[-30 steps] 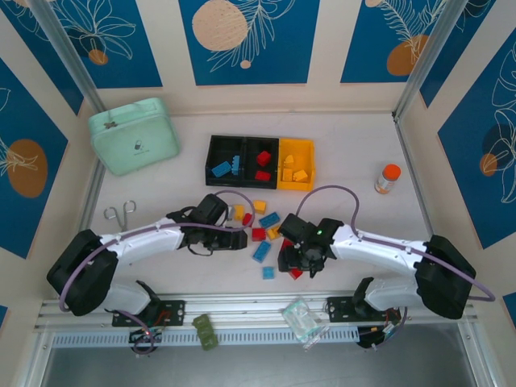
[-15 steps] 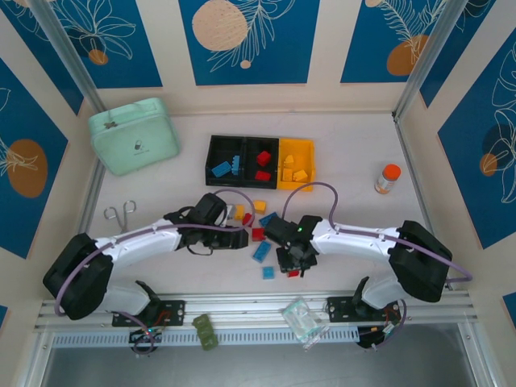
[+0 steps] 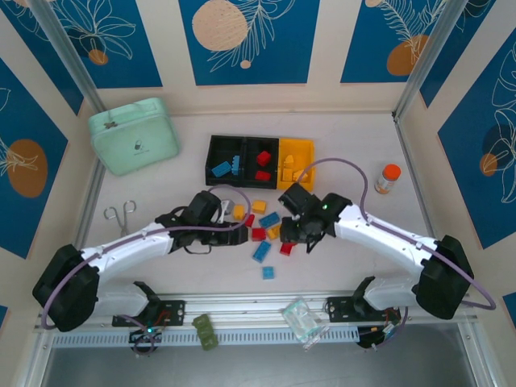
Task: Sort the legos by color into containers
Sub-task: Place the lego in the container.
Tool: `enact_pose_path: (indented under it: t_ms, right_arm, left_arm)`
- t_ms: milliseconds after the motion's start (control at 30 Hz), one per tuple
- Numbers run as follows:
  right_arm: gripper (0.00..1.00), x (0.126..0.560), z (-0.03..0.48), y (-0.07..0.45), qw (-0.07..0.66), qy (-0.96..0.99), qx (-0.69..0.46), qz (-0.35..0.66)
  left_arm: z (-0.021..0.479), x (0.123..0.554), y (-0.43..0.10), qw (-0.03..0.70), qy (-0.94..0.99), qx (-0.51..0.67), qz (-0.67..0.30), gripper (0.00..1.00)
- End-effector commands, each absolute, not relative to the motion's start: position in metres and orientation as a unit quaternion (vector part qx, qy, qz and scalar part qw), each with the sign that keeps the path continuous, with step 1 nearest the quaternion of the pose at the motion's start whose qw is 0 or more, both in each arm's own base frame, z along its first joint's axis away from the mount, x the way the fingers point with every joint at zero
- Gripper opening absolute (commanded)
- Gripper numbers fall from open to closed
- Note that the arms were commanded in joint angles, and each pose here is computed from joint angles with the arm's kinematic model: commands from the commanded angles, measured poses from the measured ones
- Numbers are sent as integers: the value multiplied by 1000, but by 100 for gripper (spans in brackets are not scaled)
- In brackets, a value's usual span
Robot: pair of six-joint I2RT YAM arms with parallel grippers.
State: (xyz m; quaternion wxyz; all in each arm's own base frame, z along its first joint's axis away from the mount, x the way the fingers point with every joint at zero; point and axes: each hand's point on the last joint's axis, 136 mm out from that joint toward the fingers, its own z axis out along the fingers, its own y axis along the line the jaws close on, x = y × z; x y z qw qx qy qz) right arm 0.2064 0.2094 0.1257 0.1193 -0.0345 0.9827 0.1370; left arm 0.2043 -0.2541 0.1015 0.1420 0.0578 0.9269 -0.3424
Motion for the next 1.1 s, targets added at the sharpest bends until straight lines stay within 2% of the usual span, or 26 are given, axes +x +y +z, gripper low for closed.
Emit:
enact_pose_path:
  t_ms: [0,400,600,800,1067]
  right_arm:
    - [26,239,144,230,139,973,-63,172]
    - [27,366,153,272,156,966,-41,200]
    - [29,413,127,286,138,970,-20,201]
    - [30,443,106,303,120,970,-9,213]
    - [36,456,91,313,106,971,-1,215]
  left_arm:
    - [117,215,-247,163,922,37,-350,65]
    - [130,225,-219,193,923,-13,-333,65]
    - [128,220,-210,191,926,-26,-323,65]
    - [125,218,-205,186,931,-31,-312,65]
    - [123,217,-202,182,933,-34,-307,65]
